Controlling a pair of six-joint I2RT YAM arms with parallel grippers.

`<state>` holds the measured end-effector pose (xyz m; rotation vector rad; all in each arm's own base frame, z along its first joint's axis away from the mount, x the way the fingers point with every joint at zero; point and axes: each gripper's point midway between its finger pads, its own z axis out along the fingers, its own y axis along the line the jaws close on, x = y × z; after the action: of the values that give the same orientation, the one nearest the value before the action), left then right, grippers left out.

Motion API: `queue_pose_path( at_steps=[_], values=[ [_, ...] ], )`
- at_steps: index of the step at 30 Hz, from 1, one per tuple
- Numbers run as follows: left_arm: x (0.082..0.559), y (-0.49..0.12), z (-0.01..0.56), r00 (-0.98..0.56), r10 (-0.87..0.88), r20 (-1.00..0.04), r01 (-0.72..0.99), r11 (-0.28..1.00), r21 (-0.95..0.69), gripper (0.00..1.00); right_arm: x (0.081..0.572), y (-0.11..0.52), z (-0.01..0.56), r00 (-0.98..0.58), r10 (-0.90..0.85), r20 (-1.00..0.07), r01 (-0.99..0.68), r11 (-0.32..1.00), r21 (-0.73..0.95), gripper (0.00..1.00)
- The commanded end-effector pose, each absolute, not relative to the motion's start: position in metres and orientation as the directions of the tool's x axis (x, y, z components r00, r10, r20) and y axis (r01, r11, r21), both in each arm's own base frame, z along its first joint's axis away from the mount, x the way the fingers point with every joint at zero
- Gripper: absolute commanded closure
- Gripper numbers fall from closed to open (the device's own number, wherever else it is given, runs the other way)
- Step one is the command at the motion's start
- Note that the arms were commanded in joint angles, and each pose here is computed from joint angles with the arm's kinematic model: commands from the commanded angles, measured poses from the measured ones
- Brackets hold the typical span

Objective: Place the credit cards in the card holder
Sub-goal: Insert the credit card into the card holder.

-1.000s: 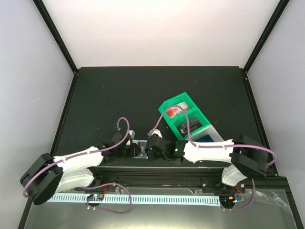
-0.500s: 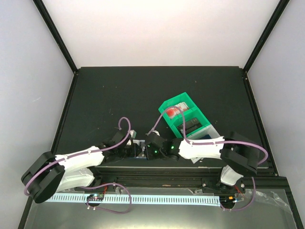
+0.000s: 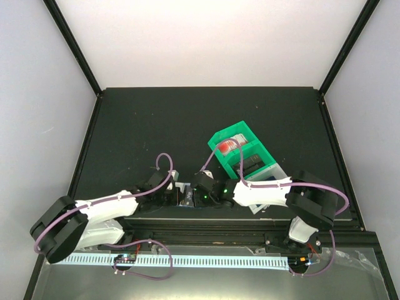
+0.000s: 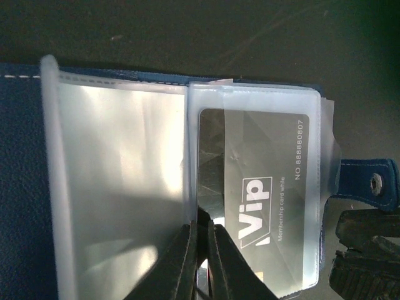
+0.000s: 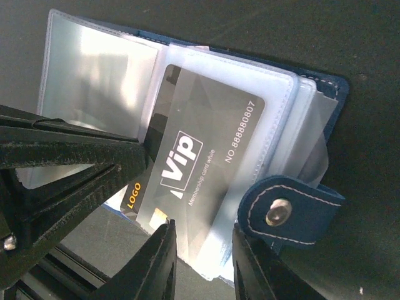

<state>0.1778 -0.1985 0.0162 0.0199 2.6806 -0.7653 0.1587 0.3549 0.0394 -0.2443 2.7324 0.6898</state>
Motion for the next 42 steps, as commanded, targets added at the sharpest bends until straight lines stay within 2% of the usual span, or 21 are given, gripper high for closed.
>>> queue_pose_path(
  at_steps=[1, 10, 26, 42],
  values=[
    [0.175, -0.186, 0.002, -0.946, -0.07, -0.318, 0.084, 0.891, -0.446, 0.96, 0.167, 0.358, 0.041, -0.938, -0.056, -0.341, -0.211, 0.875, 0.436, 0.72],
    [0.174, -0.177, -0.005, -0.949, -0.087, -0.304, 0.047, 0.912, -0.407, 0.97, 0.17, 0.354, 0.037, -0.94, -0.046, -0.339, -0.191, 0.892, 0.409, 0.66],
    [0.171, -0.169, -0.013, -0.955, -0.112, -0.274, -0.003, 0.929, -0.37, 0.98, 0.168, 0.36, 0.033, -0.946, -0.066, -0.316, -0.201, 0.885, 0.419, 0.67],
    [0.169, -0.169, -0.019, -0.961, -0.106, -0.254, -0.008, 0.933, -0.359, 0.98, 0.169, 0.37, 0.045, -0.937, -0.072, -0.343, -0.235, 0.855, 0.463, 0.66]
  ],
)
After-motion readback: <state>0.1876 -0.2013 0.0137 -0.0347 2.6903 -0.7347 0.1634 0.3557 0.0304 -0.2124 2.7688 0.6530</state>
